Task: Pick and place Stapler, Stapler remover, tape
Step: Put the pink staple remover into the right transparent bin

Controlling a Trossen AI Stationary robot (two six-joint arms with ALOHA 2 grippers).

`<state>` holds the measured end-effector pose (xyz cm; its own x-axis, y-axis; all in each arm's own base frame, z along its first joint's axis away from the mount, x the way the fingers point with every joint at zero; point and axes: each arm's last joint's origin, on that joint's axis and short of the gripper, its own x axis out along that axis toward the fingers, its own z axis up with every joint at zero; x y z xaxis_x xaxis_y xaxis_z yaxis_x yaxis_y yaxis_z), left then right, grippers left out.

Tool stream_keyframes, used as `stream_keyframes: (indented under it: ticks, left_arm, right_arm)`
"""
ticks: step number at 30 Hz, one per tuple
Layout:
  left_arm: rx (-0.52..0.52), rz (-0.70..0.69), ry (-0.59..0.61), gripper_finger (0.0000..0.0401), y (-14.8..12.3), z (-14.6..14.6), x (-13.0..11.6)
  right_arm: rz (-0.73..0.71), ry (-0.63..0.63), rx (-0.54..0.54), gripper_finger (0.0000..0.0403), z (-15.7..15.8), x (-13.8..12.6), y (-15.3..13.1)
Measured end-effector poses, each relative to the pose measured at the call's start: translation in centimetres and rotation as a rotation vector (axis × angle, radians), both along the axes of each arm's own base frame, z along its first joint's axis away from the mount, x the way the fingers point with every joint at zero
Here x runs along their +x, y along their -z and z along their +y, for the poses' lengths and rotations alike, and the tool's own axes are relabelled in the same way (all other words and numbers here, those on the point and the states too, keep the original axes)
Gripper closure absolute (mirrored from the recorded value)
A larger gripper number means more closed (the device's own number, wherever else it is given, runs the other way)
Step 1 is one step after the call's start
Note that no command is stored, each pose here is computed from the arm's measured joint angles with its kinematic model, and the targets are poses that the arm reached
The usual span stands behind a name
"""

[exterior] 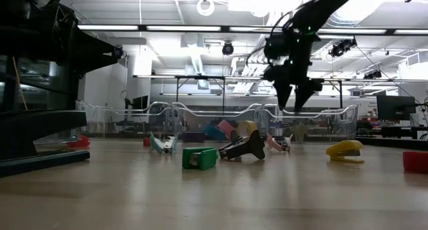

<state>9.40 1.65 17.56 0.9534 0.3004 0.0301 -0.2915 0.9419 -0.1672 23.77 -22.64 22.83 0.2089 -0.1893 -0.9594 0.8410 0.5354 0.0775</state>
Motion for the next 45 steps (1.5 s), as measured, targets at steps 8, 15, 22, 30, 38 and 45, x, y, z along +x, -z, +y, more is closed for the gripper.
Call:
stream_keyframes:
  ticks: [8,15,22,30,38,45]
  left_arm:
    - [0.000,0.000,0.000,0.0171,0.0,0.0,0.0]
    - [0.000,0.000,0.000,0.0171,0.0,0.0,0.0]
    - [0.000,0.000,0.000,0.0171,0.0,0.0,0.0]
    - [0.000,0.000,0.000,0.0171,0.0,0.0,0.0]
    - [0.000,0.000,0.000,0.0171,0.0,0.0,0.0]
    - [0.000,0.000,0.000,0.0171,0.0,0.0,0.0]
  right_arm:
    - [-0.010,-0.444,-0.106,0.0109,3.9,1.0,-3.0]
    - [-0.094,-0.746,-0.055,0.0109,6.4,2.0,-3.5]
    - [-0.091,-1.096,-0.071,0.0109,9.7,3.5,-3.3]
    - [-0.057,-1.634,-0.175,0.0109,14.1,5.1,-2.9]
    - [-0.027,-1.768,-0.138,0.0109,16.6,7.0,-0.8]
    - [-0.013,-1.070,0.084,0.0109,16.8,8.2,0.7]
